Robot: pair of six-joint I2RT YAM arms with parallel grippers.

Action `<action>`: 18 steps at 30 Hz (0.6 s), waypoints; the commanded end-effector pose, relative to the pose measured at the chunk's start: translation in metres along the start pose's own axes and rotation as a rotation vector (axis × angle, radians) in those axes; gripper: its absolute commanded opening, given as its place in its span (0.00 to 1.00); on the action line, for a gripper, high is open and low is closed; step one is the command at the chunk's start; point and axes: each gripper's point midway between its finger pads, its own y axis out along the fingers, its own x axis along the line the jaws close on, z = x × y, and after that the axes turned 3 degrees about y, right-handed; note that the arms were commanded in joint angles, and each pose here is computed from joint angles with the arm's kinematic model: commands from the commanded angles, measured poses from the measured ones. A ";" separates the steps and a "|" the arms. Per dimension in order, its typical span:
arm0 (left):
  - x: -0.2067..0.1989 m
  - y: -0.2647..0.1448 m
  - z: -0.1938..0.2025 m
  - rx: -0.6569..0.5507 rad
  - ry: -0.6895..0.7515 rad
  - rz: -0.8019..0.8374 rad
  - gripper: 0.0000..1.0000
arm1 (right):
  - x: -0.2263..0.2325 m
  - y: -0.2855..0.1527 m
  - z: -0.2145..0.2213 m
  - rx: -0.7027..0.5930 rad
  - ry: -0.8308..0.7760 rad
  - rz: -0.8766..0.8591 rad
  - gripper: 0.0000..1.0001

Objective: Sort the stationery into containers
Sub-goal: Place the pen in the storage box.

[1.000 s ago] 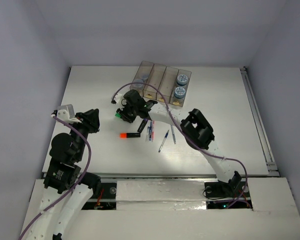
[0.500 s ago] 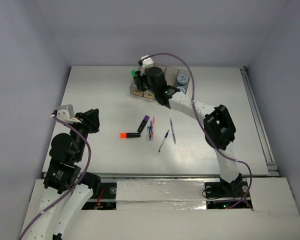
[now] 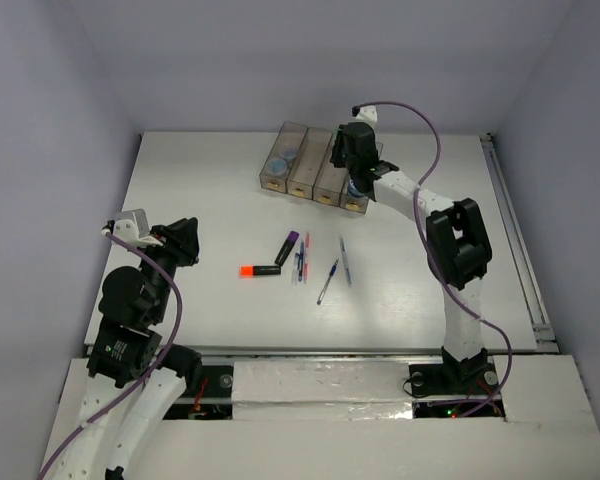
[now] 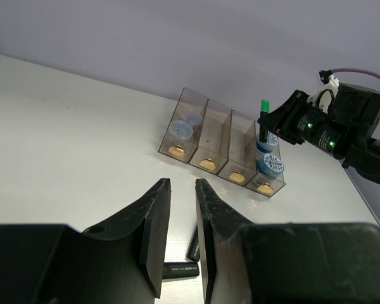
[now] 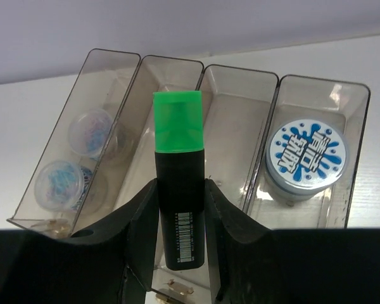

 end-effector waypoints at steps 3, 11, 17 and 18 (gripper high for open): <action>-0.006 0.001 -0.015 -0.052 -0.002 0.026 0.20 | 0.004 0.007 0.005 0.004 0.095 0.013 0.17; -0.006 0.001 -0.014 -0.051 -0.002 0.025 0.20 | -0.005 0.016 0.026 0.054 0.142 0.038 0.26; -0.006 0.001 -0.014 -0.051 -0.002 0.025 0.20 | -0.012 0.019 0.032 0.064 0.154 0.051 0.29; -0.006 0.000 -0.015 -0.052 -0.002 0.026 0.20 | -0.012 0.019 0.032 0.064 0.154 0.051 0.30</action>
